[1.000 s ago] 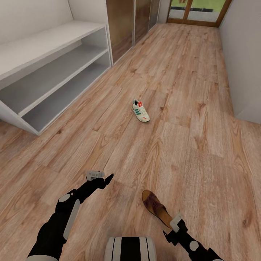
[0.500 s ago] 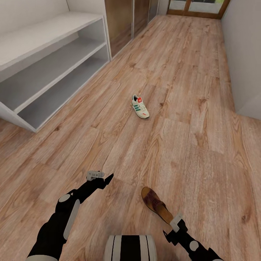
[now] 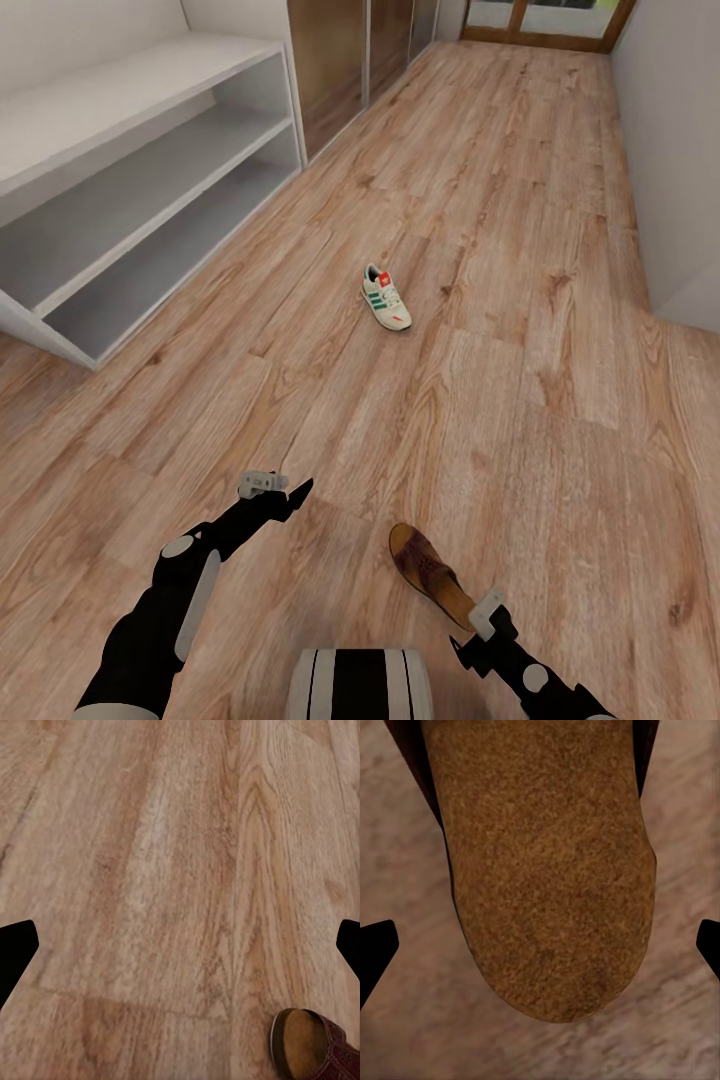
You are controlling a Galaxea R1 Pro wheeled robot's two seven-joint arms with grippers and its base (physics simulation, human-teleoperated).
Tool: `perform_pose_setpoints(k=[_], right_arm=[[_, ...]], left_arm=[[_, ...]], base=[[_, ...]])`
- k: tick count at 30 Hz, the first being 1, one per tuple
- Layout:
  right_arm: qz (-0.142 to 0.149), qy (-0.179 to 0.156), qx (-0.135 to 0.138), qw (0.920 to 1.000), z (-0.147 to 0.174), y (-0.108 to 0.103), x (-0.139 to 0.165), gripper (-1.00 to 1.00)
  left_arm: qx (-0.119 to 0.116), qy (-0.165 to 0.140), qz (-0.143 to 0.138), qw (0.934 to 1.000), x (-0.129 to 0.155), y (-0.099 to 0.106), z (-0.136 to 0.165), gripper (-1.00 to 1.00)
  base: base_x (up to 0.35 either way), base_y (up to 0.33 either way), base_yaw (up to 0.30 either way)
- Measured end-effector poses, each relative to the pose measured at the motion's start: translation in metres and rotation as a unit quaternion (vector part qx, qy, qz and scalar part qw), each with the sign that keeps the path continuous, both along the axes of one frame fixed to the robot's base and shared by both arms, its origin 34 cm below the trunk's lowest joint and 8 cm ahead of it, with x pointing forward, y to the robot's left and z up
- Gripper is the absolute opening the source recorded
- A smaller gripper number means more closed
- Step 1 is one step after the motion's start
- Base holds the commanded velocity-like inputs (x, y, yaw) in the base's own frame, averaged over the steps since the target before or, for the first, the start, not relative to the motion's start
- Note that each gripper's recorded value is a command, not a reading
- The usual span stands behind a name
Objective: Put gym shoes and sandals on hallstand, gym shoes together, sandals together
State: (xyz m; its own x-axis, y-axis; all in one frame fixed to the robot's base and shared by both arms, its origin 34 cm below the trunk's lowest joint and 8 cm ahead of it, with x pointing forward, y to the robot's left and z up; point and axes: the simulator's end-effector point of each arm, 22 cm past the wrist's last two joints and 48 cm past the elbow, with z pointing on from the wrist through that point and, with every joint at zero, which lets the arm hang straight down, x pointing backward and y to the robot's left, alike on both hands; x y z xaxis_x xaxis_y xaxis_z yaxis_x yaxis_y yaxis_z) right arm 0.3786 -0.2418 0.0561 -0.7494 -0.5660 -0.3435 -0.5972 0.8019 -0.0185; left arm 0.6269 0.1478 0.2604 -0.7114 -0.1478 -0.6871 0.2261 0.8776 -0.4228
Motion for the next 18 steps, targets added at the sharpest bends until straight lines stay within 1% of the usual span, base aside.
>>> perform_pose_setpoints(k=[11, 18], right_arm=[[0.000, 0.000, 0.000, 1.0000, 0.0000, 0.0001, 0.0001, 1.00], [0.000, 0.000, 0.000, 1.0000, 0.0000, 0.0000, 0.0001, 1.00]], left_arm=[[0.000, 0.000, 0.000, 1.0000, 0.0000, 0.0002, 0.0000, 1.00], [0.000, 0.000, 0.000, 1.0000, 0.0001, 0.0004, 0.0001, 1.00]], base=[[0.004, -0.001, 0.000], [0.056, 0.000, 0.000]])
